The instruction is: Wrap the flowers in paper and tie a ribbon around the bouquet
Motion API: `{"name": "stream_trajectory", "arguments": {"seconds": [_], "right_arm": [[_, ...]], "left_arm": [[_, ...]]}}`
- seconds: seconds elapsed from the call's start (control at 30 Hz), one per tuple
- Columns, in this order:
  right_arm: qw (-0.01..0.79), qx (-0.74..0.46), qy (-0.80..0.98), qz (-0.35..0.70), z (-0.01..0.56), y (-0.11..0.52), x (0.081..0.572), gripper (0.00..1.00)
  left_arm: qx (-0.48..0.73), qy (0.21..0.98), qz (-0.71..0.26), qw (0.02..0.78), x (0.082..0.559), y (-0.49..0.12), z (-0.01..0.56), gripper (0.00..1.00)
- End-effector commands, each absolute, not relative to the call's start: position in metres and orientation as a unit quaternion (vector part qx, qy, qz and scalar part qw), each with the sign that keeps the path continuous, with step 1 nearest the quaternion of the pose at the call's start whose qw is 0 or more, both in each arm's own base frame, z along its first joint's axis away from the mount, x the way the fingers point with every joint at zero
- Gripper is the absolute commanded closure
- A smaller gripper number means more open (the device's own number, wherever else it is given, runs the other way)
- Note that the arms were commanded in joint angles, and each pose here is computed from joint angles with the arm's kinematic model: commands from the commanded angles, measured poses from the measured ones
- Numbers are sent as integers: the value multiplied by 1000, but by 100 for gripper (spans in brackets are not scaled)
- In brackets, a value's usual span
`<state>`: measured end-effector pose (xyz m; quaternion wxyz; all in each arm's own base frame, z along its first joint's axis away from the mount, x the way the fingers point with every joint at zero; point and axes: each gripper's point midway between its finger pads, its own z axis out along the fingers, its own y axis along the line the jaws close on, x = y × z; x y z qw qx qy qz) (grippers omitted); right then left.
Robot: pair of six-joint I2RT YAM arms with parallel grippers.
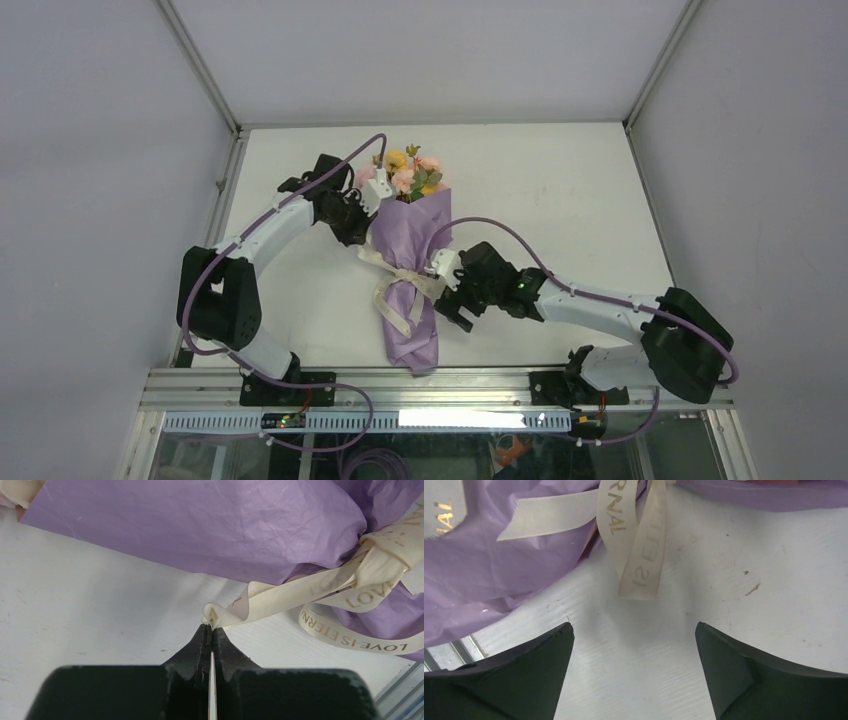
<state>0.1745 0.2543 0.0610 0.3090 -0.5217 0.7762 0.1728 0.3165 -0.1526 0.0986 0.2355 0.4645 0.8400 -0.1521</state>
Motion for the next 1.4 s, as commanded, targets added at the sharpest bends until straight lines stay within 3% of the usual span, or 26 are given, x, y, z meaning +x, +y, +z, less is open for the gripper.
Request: {"name": "stream_trajectory", "arguments": {"seconds": [0.0,0.07,0.13,0.17,0.23,0.4,0.53,0.73,0.87,1.03,1.23,1.37], "right_arm": [[398,-447,773,209,89,281,217,5],[390,-268,807,352,129,289,239,10],[430,-214,794,371,150,272,263,10],[374,-123,803,446,157,277,243,11],[345,-46,788,508,169,277,224,9],[313,126,785,519,165,251,223,2],[211,268,771,537,142,254,229,4],[140,289,821,472,94,256,214,12],[62,322,807,491,78,269,199,16],[33,305,804,509,71,291,201,18],[16,303,793,529,64,309,207,36],[5,312,784,537,63,309,202,42]], "left_arm": [[468,822,-168,278,319,-164,120,100],[466,822,-173,279,317,-165,121,100],[467,819,-181,281,315,-168,123,100],[466,817,-185,283,315,-169,124,100],[463,817,-193,284,315,-172,124,100],[461,816,-197,288,317,-175,125,100],[463,814,-194,291,315,-174,125,100],[467,813,-193,288,309,-175,121,100],[471,810,-191,292,310,-175,122,100],[477,807,-189,293,311,-178,121,100],[484,803,-188,292,310,-181,121,100],[484,803,-187,292,310,-181,121,100]]}}
